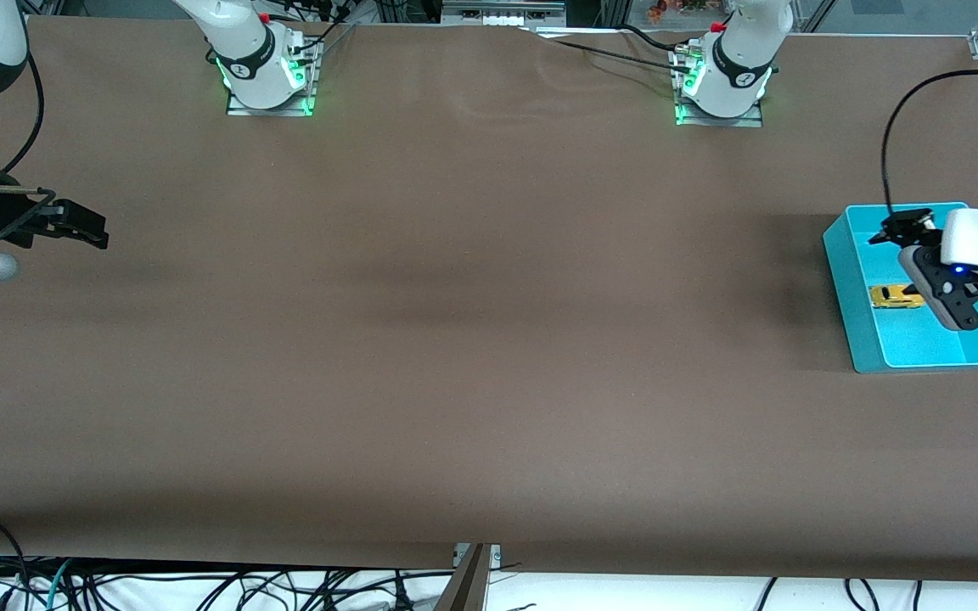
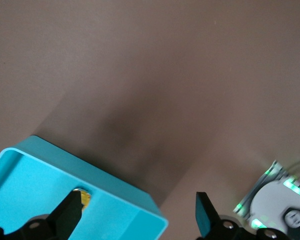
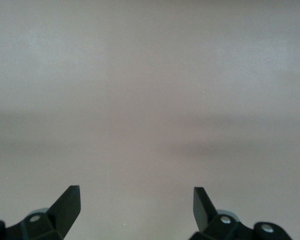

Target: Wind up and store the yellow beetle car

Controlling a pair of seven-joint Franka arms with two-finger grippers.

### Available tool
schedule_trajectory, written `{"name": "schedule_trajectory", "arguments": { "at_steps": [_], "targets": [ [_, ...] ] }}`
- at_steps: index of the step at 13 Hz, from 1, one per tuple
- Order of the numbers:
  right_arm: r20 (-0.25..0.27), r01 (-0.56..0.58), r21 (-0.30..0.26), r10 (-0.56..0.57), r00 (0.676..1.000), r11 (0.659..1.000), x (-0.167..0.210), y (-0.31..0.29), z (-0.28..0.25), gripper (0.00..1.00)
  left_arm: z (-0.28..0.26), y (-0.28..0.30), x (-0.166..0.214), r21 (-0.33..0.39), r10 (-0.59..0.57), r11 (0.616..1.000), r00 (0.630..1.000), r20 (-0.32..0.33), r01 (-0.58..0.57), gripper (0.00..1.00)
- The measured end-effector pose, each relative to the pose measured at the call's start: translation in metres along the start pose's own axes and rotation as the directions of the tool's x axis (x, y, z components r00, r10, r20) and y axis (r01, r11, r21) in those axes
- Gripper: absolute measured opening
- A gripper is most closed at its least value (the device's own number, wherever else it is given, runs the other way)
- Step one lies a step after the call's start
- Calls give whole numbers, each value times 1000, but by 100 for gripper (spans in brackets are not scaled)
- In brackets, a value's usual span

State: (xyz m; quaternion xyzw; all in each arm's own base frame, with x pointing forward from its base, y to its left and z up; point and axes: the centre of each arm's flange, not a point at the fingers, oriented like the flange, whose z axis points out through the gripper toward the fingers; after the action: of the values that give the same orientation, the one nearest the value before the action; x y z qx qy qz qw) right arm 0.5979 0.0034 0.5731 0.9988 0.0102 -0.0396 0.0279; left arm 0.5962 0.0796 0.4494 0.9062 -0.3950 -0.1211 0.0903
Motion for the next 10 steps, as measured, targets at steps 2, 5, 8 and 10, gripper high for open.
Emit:
{"name": "schedule_trajectory", "arguments": {
  "at_steps": [2,5,8,10],
  "targets": [
    [0,0,0,0,1000,1000,0,0,0,100,-28,26,29,30,-156,987,987,-30,157,100],
    [0,-2,0,2,1000,1000,0,1,0,100,-74,71,51,80,-438,891,892,-108,447,100],
    [0,-3,0,3,1000,1000,0,2,0,100,-101,113,60,122,-584,788,795,-162,604,100],
    [0,-4,0,4,1000,1000,0,2,0,100,-109,118,54,128,-637,739,747,-188,662,100]
  ]
}}
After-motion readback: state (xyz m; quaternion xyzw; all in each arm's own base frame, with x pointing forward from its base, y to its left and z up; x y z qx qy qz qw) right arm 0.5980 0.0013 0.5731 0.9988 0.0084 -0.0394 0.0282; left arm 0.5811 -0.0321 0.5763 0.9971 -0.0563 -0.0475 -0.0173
